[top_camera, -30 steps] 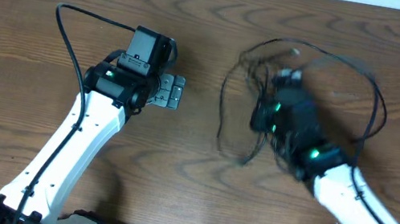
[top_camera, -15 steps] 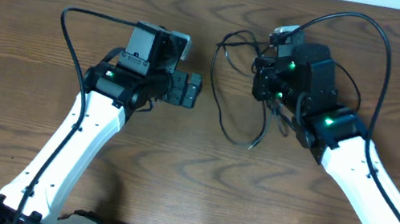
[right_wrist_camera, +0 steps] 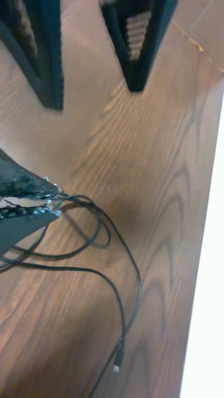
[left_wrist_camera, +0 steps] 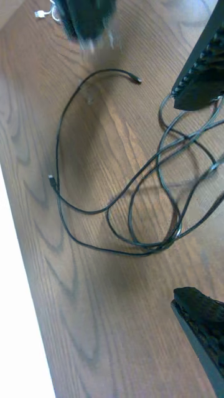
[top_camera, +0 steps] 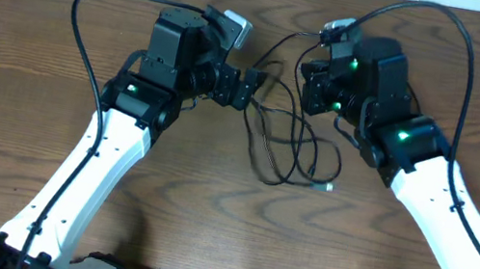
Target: Untangle cables
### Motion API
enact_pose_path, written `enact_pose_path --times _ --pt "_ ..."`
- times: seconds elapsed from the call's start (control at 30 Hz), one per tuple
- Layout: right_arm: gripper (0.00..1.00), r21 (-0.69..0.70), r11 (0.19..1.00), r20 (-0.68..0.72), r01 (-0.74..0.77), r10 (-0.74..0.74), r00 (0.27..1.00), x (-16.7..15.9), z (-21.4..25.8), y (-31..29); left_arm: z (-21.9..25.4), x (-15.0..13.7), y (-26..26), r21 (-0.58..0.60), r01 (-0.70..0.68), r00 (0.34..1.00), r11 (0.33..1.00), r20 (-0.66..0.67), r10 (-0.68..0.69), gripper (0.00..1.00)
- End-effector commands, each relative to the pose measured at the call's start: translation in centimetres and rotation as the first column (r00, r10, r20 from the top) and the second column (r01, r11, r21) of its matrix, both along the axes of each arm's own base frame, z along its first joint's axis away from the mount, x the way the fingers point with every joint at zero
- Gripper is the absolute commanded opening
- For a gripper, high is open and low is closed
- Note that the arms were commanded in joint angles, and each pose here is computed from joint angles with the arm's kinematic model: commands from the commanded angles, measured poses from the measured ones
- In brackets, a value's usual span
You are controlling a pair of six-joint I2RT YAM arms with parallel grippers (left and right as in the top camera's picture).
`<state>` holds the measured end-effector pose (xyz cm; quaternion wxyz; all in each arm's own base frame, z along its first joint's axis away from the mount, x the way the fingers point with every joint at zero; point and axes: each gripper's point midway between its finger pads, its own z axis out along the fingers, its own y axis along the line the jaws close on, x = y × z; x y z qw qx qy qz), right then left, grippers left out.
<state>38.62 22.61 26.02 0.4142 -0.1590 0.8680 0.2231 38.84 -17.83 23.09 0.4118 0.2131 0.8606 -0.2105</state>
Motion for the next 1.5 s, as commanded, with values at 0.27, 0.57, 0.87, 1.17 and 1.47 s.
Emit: enact_pose_path --times 0.27,0.57,0.87,1.17,1.47 --pt "0.99 -0.181 0.968 -0.077 0.176 -0.192 0.978 -1.1 0.5 -4.8 -7.3 -0.5 -0.9 0.083 0.075 0.979 0.994 -0.194 -0.058 0.86" --pt "0.99 -0.343 0.919 -0.216 0.193 -0.277 0.936 -4.3 -3.0 -7.8 -12.1 -1.3 -4.3 0.105 0.163 0.951 0.981 -0.282 -0.128 0.86" --pt "0.99 -0.355 0.92 -0.296 0.163 -0.276 0.915 -6.1 -4.0 -7.9 -13.5 0.0 -7.2 0.094 0.204 0.958 0.974 -0.224 -0.179 0.87" --pt "0.99 -0.369 0.922 -0.332 0.121 -0.252 0.909 -7.3 -4.5 -7.3 -15.1 2.6 -5.3 0.218 0.088 0.985 0.972 -0.163 -0.052 0.85" --pt "0.99 -0.36 0.928 -0.326 0.094 -0.219 0.919 -8.4 -3.9 -6.4 -18.2 4.0 -4.3 0.289 0.032 0.988 0.957 -0.157 0.014 0.65"
